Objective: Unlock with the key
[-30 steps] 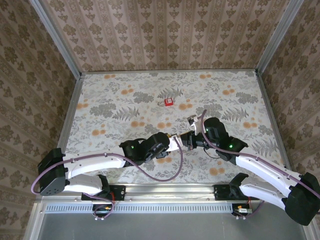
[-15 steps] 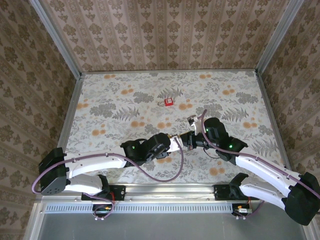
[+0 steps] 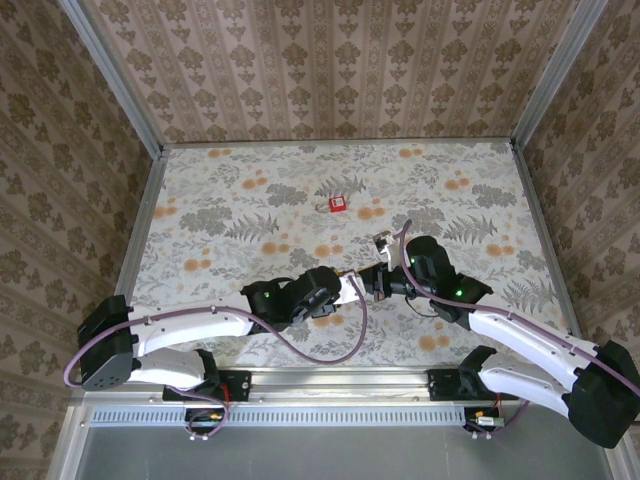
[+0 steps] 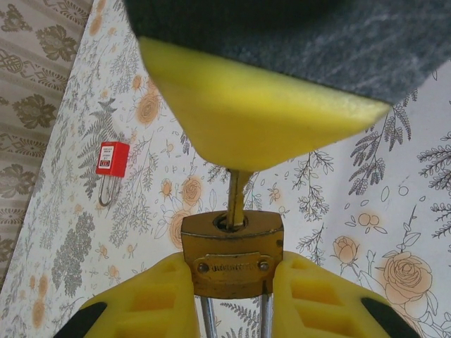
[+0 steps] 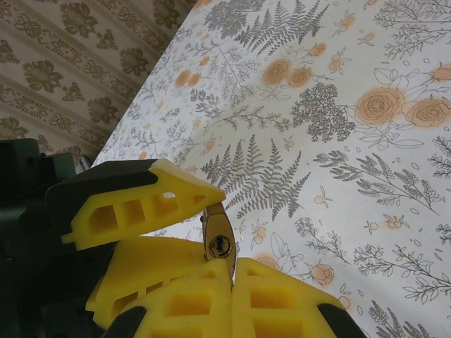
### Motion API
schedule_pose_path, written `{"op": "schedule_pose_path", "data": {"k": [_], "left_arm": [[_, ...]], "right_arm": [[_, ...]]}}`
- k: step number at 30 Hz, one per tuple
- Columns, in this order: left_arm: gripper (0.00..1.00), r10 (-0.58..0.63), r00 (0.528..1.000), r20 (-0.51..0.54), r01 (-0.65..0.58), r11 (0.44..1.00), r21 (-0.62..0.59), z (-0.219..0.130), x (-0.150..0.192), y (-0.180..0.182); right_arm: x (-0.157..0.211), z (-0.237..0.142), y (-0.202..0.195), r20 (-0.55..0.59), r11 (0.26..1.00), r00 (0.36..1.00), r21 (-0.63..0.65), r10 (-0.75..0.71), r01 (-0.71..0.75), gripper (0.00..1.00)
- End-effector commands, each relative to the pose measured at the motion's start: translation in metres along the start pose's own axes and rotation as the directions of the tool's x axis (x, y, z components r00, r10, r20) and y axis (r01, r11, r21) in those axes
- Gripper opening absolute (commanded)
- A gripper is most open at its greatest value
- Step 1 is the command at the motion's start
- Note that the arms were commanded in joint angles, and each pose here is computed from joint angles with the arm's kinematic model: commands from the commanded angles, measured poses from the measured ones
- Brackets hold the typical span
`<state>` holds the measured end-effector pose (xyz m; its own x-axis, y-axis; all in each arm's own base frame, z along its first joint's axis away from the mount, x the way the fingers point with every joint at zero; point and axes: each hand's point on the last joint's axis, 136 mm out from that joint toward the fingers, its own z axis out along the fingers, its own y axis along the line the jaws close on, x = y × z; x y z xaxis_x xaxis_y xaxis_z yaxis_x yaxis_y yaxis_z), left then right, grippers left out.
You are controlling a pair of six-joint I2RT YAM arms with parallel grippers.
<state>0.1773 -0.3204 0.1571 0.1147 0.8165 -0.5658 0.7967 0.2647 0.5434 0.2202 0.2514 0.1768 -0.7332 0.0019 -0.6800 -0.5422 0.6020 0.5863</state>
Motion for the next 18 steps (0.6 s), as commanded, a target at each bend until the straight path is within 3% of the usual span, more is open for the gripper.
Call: {"op": "schedule_pose_path", "data": {"k": [1,18], "left_arm": [[0.23,-0.016,0.997,0.077,0.02,0.999,-0.043,-0.007,-0.026,0.013],[0.22,-0.038,0.991,0.131,0.042,0.999,-0.029,-0.013,-0.04,0.016]], "right_arm": [[0.015,0.003,0.002,-0.049,1.0,0.999,-0.02,0.014,-0.015,0.0],[0.019,0.009,0.006,-0.062,0.999,0.998,-0.036,0.013,-0.015,0.0]]}}
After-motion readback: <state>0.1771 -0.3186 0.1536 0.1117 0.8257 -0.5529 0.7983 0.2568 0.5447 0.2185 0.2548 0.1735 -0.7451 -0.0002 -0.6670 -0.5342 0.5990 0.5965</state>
